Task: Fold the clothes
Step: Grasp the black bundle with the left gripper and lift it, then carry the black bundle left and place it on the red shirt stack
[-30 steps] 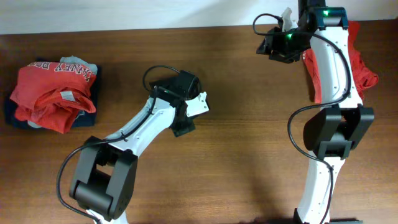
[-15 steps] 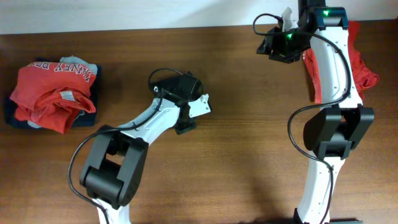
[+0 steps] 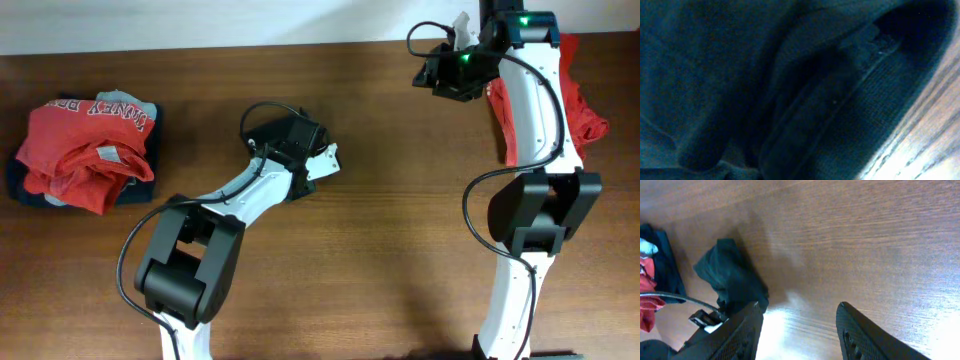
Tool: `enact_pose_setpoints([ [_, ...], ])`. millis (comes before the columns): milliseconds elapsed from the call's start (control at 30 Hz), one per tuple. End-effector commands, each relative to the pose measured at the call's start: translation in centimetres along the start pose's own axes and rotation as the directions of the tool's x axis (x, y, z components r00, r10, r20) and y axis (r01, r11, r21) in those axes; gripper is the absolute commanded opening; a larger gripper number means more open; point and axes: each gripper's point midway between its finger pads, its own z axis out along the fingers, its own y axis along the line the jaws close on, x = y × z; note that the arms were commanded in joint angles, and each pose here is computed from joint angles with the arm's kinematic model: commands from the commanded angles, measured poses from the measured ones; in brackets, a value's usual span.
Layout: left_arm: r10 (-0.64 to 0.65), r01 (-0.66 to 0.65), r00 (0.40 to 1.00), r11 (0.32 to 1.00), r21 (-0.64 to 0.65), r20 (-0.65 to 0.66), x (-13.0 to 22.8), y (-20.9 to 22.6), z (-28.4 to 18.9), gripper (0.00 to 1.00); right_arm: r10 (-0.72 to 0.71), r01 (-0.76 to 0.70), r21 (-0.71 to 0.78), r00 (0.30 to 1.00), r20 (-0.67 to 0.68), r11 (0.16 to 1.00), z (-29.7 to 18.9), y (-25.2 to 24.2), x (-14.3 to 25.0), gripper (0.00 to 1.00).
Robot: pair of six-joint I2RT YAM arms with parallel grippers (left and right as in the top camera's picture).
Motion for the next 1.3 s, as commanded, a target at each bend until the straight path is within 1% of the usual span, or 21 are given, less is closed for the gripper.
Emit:
enact_pose_setpoints([
  [0,0.015,-0.013,0.998,0.999,0.037,-0.059,1.5,-1.5,2.1,0.01,-0.033,0.032,0.015,0.999,0.036,0.999,-1.2,0.5,-0.5,0.52],
  [167,-0.007,-0.001,0.995,0.997,-0.075,-0.098,1.7,1.0,1.7,0.01,-0.032,0.031,0.027,0.999,0.038,0.999,-1.2,0.2,-0.5,0.52],
  [300,-0.02,0.004,0.995,0.988,-0.157,-0.103,1.5,3.7,0.1,0.0,-0.032,0.031,0.027,0.999,0.038,0.999,-1.2,0.2,-0.5,0.52],
  [500,0.019,-0.057,0.991,0.956,-0.287,-0.136,2.5,8.8,-3.9,0.0,-0.034,0.033,0.027,0.999,0.042,0.999,-1.2,0.3,-0.6,0.52],
  [700,-0.022,-0.027,0.993,0.914,-0.404,-0.115,4.3,13.5,-8.8,0.0,-0.038,0.036,0.025,0.998,0.049,0.999,-1.2,0.3,-0.8,0.52],
  [833,-0.041,-0.01,0.994,0.879,-0.476,-0.097,6.1,16.3,-13.0,0.0,-0.037,0.036,0.025,0.998,0.049,0.999,-1.2,0.3,-0.8,0.52],
  [1000,-0.006,-0.055,0.994,0.82,-0.57,-0.105,8.2,19.2,-18.7,0.0,-0.039,0.038,0.021,0.998,0.051,0.999,-1.2,0.4,-0.9,0.52],
  [1133,0.053,-0.148,0.984,0.779,-0.61,-0.172,10.4,20.7,-22.2,0.0,-0.038,0.037,0.021,0.998,0.05,0.999,-1.2,0.4,-0.8,0.52],
  [1167,0.061,-0.172,0.978,0.767,-0.618,-0.198,11.4,21.2,-23.2,0.0,-0.038,0.037,0.021,0.998,0.049,0.999,-1.2,0.4,-0.8,0.52],
  [1267,0.056,-0.206,0.966,0.754,-0.624,-0.251,13.8,22.1,-24.4,0.0,-0.036,0.035,0.022,0.998,0.045,0.999,-1.2,0.4,-0.7,0.52],
])
